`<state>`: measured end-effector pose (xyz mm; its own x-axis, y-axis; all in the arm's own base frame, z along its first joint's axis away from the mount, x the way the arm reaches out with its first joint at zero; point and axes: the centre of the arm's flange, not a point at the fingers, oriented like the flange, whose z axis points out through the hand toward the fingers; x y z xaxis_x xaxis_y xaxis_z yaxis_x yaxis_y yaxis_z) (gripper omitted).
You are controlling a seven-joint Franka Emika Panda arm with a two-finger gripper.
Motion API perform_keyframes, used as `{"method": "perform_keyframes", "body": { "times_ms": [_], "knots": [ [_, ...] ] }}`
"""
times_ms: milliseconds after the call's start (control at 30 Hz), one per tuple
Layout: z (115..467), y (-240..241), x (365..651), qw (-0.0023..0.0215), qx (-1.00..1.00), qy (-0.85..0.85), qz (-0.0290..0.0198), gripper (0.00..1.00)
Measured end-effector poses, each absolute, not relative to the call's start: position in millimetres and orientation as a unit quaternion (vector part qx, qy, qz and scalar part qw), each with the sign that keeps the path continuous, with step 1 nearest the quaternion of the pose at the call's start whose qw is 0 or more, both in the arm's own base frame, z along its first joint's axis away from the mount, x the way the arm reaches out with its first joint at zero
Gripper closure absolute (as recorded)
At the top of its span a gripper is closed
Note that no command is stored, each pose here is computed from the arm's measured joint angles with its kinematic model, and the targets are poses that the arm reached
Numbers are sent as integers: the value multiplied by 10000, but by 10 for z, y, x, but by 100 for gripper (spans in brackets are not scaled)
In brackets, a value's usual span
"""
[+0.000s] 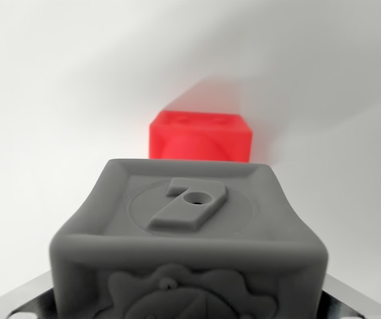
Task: Destack cube
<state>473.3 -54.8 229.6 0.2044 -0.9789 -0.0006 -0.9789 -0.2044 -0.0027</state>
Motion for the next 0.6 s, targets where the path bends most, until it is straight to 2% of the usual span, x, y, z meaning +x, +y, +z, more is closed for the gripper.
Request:
{"method": "perform_keyframes", "body": {
  "times_ms": [400, 500, 600],
  "knots": [
    [2670, -543, 4726, 21, -7763, 6304, -8, 100],
    [2736, -537, 4730, 33, -7769, 6297, -23, 100],
    [2715, -490, 4736, 20, -7801, 6257, -5, 100]
  ]
}}
